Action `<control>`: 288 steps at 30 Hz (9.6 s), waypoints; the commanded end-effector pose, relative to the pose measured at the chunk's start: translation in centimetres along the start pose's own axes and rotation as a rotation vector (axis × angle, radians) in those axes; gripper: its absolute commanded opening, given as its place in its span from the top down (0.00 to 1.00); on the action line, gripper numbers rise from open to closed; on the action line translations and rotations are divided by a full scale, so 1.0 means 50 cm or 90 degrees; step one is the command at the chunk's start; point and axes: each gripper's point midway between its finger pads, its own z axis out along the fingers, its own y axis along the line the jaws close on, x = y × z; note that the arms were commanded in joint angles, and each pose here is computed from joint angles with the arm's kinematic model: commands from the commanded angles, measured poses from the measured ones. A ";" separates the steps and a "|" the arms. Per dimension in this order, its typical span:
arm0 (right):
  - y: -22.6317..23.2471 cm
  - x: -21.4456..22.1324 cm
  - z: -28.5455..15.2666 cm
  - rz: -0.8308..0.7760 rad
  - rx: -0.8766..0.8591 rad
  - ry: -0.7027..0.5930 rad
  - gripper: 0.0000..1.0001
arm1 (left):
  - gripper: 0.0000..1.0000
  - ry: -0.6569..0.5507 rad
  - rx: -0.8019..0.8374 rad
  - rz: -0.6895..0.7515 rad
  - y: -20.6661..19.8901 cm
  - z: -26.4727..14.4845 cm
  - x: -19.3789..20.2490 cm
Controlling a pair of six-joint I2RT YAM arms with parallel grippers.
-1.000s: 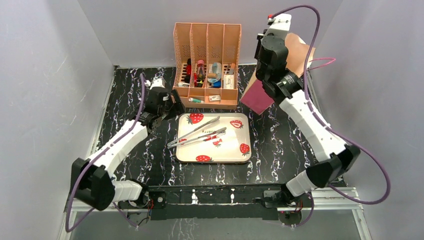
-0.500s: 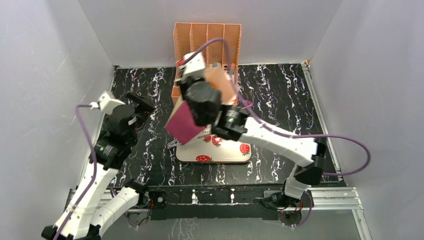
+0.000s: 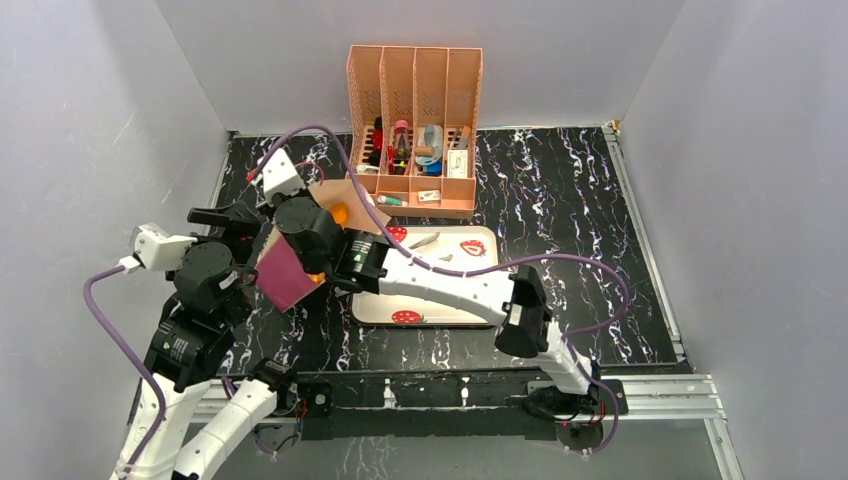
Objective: Take the fake bread out of the paper bag
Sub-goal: Place the paper bag at the center of the board, then move the container to the center of the board, then adjust the paper bag at the center of the board.
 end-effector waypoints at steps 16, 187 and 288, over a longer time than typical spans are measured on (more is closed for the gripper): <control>0.048 -0.050 0.071 0.129 -0.140 -0.082 1.00 | 0.20 -0.025 0.079 0.130 -0.034 0.013 0.001; -0.741 0.801 -0.486 0.647 0.987 0.449 1.00 | 0.78 0.338 0.007 0.342 0.047 0.245 0.256; -0.830 0.134 -0.222 0.352 0.185 -0.238 0.02 | 1.00 0.454 0.221 0.441 -0.021 0.104 0.427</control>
